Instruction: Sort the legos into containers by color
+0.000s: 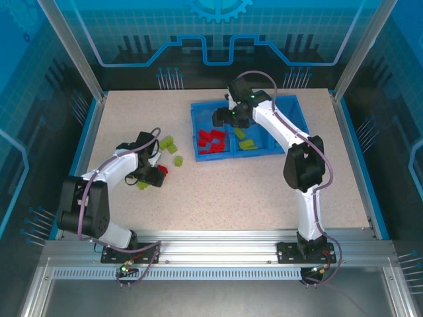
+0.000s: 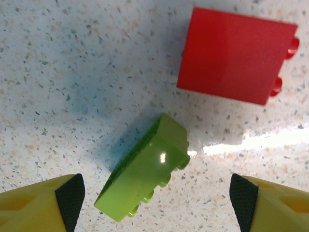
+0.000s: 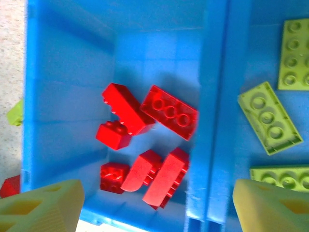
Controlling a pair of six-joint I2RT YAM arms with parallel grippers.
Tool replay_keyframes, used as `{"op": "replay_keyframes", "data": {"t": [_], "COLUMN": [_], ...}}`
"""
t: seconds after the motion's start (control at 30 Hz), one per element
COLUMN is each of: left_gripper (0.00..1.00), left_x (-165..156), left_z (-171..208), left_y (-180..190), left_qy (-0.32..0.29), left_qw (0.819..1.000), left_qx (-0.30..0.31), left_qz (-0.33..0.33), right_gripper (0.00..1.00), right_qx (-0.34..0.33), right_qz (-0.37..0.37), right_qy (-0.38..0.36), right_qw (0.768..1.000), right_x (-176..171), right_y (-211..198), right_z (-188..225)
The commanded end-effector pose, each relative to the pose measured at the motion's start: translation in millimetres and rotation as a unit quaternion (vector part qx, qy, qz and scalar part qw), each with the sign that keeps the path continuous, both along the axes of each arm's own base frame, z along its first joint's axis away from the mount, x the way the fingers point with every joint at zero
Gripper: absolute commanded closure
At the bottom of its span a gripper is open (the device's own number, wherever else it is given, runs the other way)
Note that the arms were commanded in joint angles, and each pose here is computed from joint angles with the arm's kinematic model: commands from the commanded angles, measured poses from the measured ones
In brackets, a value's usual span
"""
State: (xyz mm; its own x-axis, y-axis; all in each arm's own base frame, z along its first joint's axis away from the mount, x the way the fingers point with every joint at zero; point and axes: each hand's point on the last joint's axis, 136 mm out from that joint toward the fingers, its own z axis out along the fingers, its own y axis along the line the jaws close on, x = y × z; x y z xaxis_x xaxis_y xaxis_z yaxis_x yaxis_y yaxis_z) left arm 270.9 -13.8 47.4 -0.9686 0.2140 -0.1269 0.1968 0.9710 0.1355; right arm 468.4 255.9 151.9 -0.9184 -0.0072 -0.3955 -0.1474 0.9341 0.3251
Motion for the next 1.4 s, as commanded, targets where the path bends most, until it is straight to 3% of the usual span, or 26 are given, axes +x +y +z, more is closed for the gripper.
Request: {"op": "replay_keyframes", "data": {"t": [0.0, 0.27, 0.4, 0.5, 0.7, 0.87, 1.1, 1.2, 1.37], "left_gripper": [0.18, 0.22, 0.45, 0.49, 0.77, 0.86, 0.86, 0.85, 0.85], "left_x": [-4.0, -2.4, -3.1, -1.1, 1.5, 5.7, 30.5, 49.1, 79.6], "left_z": [-0.2, -24.8, -35.6, -39.1, -27.9, 4.3, 94.2, 133.8, 170.1], "left_y": [-4.0, 4.1, 13.2, 15.6, 11.2, 2.3, -31.4, -72.3, -161.2], "left_qy": [0.001, 0.047, 0.058, 0.056, 0.04, 0.002, -0.114, -0.169, -0.211], "left_qw": [0.999, 0.998, 0.997, 0.997, 0.999, 1.0, 0.986, 0.962, 0.934], "left_qx": [-0.005, 0.003, 0.025, 0.03, 0.015, -0.015, -0.121, -0.213, -0.281], "left_qz": [-0.048, -0.048, -0.041, -0.037, -0.025, -0.004, 0.027, 0.017, -0.062], "right_gripper": [0.18, 0.17, 0.17, 0.17, 0.16, 0.16, 0.16, 0.15, 0.19], "right_qx": [0.026, 0.019, 0.018, 0.021, 0.017, 0.01, -0.049, -0.069, -0.066], "right_qz": [-0.01, -0.022, -0.035, -0.042, -0.05, -0.067, -0.143, -0.171, -0.18], "right_qy": [-0.02, -0.025, -0.028, -0.029, -0.027, -0.04, -0.063, -0.049, -0.021], "right_qw": [0.999, 0.999, 0.999, 0.998, 0.998, 0.997, 0.987, 0.982, 0.981], "right_x": [0.2, -3.3, -4.7, -7.1, -16.2, -21.6, -25.2, -30.7, -38.6], "right_y": [-9.7, -27.4, -39.4, -47.6, -61.3, -82.4, -160.7, -193.2, -212.8], "right_z": [26.1, 31.9, 33.1, 33.9, 30.3, 36.7, 40.5, 32.4, 11.5]}}
